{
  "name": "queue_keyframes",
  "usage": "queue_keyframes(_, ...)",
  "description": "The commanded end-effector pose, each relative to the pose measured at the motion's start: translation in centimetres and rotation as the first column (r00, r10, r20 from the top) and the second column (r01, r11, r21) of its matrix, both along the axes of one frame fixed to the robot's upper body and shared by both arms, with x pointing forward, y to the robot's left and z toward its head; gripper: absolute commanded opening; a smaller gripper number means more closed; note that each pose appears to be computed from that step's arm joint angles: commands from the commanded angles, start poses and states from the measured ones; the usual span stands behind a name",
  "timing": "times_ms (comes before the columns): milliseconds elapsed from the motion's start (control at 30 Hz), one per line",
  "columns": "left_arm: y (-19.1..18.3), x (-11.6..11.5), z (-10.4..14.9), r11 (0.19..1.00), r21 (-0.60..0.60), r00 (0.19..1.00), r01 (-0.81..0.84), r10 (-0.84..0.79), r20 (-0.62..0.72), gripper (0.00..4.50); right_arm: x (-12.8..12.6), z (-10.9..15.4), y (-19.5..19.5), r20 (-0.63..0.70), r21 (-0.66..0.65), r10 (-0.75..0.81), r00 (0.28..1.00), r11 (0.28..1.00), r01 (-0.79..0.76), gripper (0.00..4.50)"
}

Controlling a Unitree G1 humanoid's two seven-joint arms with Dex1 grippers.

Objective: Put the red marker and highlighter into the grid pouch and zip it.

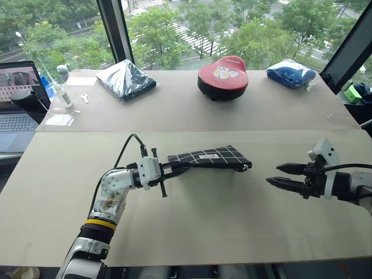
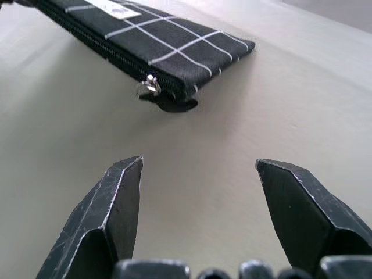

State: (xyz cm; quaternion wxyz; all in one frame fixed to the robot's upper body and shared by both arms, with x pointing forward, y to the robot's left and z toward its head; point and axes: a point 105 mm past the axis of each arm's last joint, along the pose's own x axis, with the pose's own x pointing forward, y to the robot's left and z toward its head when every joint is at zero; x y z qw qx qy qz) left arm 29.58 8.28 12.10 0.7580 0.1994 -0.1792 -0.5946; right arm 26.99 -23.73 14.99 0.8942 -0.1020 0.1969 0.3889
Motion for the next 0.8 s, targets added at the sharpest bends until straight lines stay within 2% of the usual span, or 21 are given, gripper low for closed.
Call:
queue_keyframes(33,-0.4,-0.2,0.7,0.998,-0.01,0.998,0.055,-0.055,0.033,1.42,-0.3,1.7,1.4,0.071,0.036,0.04,0.997,0.998,-0.043,3.58)
queue_keyframes(267,1.0,0.6,0.2,1.0,0.013,0.999,-0.002,0.002,0.032,3.93,-0.5,1.9,1.5,0.075,0.054,0.041,0.996,0.998,-0.045,3.58)
queue_keyframes(300,1.5,0.6,0.3,1.0,0.002,1.0,-0.024,0.024,-0.002,4.33,-0.4,2.3,1.4,0.086,0.062,0.037,0.996,0.997,-0.043,3.58)
queue_keyframes(333,1.8,0.6,0.5,0.999,-0.005,0.999,-0.037,0.037,-0.028,4.49,-0.4,2.5,1.4,0.093,0.068,0.035,0.995,0.997,-0.041,3.58)
queue_keyframes(367,2.2,0.5,0.7,0.998,-0.016,0.997,-0.054,0.053,-0.051,4.49,-0.4,2.8,1.4,0.103,0.075,0.036,0.994,0.996,-0.044,3.58)
queue_keyframes(400,3.8,0.7,1.5,0.988,-0.084,0.974,-0.127,0.109,-0.197,4.49,-0.5,3.6,1.6,0.132,0.108,0.046,0.99,0.992,-0.06,3.58)
queue_keyframes(467,5.8,0.6,1.9,0.965,-0.126,0.895,-0.228,0.157,-0.417,4.49,-0.9,4.2,2.0,0.17,0.116,0.068,0.983,0.989,-0.088,3.58)
queue_keyframes(567,10.4,0.3,1.1,0.906,-0.055,0.735,-0.421,0.305,-0.605,4.49,-0.9,2.5,1.1,0.134,0.071,0.027,0.991,0.997,-0.037,3.58)
queue_keyframes(667,13.9,-0.1,1.5,0.824,-0.012,0.62,-0.567,0.417,-0.665,4.49,-0.8,2.1,0.3,0.124,0.089,-0.007,0.992,0.996,-0.004,3.58)
queue_keyframes(800,16.9,-0.7,2.7,0.743,-0.014,0.55,-0.669,0.482,-0.682,4.49,-0.5,2.3,-0.4,0.139,0.092,-0.038,0.99,0.995,0.026,3.58)
